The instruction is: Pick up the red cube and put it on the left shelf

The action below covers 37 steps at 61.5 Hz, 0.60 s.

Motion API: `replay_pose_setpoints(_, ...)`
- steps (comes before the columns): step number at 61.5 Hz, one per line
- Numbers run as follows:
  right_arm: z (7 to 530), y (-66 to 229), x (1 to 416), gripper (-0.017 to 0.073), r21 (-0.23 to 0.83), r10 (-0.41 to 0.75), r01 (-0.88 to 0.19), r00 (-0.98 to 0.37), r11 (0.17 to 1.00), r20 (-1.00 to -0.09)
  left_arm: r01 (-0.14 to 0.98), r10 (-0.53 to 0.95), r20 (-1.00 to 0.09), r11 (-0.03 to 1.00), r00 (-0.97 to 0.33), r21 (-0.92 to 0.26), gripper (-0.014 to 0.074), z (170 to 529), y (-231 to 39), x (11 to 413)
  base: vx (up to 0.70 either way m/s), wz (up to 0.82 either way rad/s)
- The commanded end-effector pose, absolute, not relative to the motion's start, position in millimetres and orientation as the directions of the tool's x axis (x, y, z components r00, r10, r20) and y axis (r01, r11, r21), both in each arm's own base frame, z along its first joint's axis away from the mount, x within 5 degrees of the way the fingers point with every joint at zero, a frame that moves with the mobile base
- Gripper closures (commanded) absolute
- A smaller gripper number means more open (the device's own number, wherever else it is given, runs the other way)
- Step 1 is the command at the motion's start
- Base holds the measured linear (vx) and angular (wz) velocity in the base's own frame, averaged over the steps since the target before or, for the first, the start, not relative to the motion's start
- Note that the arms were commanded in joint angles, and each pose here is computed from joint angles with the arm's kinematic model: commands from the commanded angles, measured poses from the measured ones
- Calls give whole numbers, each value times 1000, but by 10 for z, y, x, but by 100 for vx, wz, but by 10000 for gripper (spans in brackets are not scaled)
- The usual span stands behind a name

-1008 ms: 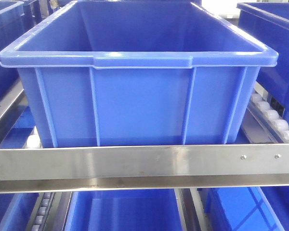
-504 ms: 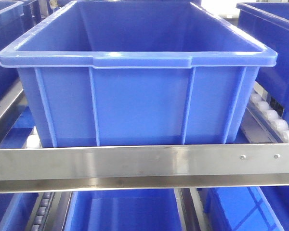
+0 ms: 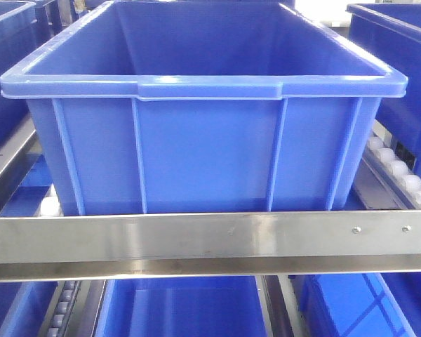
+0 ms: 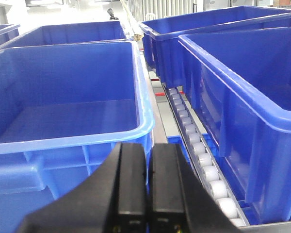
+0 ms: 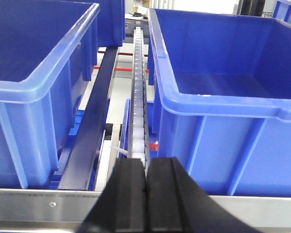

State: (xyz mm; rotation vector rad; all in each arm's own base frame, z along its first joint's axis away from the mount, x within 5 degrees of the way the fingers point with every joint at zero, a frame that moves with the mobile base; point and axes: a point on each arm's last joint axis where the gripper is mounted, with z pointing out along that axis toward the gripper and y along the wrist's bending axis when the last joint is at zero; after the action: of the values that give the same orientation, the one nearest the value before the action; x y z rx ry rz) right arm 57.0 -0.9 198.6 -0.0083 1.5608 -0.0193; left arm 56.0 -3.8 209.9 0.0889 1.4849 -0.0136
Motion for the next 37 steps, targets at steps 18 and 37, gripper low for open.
replay_pose_setpoints(18, 2159, 5, 535, 499, -20, -19, -4, 140, 1000, -990, 57, 38, -990, 997, 139, 46, 488, 2096, -33, 568, 1, 4)
replay_pose_setpoints(37, 2146, 3, 537, 499, -19, -19, -3, 126, 1000, -992, 57, 38, -990, 997, 139, 46, 488, 2096, -33, 568, 0, 0)
